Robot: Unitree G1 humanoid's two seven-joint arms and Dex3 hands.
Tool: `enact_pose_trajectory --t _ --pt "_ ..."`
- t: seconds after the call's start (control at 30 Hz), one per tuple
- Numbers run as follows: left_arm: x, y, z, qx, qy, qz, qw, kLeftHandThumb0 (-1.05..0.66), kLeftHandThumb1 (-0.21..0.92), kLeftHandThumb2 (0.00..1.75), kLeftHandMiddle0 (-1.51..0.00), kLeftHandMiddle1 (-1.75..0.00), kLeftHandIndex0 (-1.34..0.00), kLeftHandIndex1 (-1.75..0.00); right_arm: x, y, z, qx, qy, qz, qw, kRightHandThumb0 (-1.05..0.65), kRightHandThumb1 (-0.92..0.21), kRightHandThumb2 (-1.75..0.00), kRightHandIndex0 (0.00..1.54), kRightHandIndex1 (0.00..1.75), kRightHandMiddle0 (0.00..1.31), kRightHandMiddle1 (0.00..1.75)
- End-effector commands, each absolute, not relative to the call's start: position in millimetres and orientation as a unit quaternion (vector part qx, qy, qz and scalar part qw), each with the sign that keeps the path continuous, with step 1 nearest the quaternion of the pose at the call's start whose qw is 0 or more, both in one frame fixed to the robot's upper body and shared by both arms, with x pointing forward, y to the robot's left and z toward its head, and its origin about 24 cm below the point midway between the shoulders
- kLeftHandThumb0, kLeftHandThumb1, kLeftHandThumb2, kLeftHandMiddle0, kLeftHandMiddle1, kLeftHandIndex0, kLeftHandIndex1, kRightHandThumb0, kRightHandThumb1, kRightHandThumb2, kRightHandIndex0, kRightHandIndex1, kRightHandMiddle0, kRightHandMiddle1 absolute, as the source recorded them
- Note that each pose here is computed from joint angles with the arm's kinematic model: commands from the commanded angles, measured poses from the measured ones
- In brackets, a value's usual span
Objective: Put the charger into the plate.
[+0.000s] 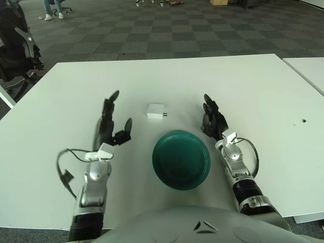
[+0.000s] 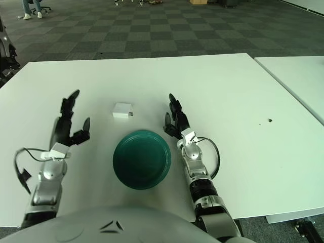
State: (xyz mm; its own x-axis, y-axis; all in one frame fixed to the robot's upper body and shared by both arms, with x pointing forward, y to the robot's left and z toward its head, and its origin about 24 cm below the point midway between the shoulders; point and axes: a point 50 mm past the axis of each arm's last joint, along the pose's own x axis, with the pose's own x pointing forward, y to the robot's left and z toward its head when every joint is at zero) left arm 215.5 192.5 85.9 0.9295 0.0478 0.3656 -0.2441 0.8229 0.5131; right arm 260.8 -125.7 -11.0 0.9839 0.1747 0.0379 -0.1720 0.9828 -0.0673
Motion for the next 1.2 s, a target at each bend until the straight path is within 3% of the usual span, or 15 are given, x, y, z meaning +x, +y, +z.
enact_pose_trajectory --t 0.0,0.37,0.63,0.73,0.93,1.17 --pt "229.0 186.9 137.9 0.348 -0.239 0.106 0.900 -0.81 0.92 0.80 -0.39 -0.10 0.00 -0.94 195.6 -125.6 -97.2 -0.031 0.208 0.095 0.973 -0.93 -0.92 -0.99 0.01 0.00 0.00 0.05" --pt "293.2 183.5 134.9 0.469 -0.209 0.025 0.858 -0.97 0.92 0.75 -0.39 -0.09 0.00 -1.03 195.8 -124.1 -99.9 -0.045 0.211 0.085 0.973 -0.92 -0.92 -0.97 0.01 0.00 0.00 0.04" --pt "309.6 171.2 121.3 0.583 -0.194 -0.080 0.785 -1.04 0.92 0.70 -0.34 -0.07 0.00 -1.05 194.5 -121.8 -99.2 -0.066 0.206 0.107 0.970 -0.91 -0.92 -0.96 0.03 0.01 0.00 0.03" --pt "317.2 162.2 111.7 0.607 -0.181 -0.118 0.765 -1.04 0.92 0.61 -0.29 -0.04 0.00 -1.06 195.3 -120.3 -97.9 -0.072 0.200 0.115 0.970 -0.91 -0.92 -0.97 0.04 0.01 0.00 0.03" --pt "326.9 151.5 102.9 0.623 -0.165 -0.174 0.744 -1.05 0.92 0.51 -0.26 -0.02 -0.02 -1.06 196.7 -116.8 -94.0 -0.069 0.189 0.131 0.971 -0.91 -0.92 -0.97 0.05 0.02 0.00 0.04" --pt "338.1 137.2 97.9 0.629 -0.138 -0.243 0.725 -1.05 0.92 0.51 -0.23 0.00 0.00 -1.04 199.9 -110.1 -87.6 -0.079 0.170 0.140 0.972 -0.90 -0.92 -0.95 0.07 0.02 0.01 0.07"
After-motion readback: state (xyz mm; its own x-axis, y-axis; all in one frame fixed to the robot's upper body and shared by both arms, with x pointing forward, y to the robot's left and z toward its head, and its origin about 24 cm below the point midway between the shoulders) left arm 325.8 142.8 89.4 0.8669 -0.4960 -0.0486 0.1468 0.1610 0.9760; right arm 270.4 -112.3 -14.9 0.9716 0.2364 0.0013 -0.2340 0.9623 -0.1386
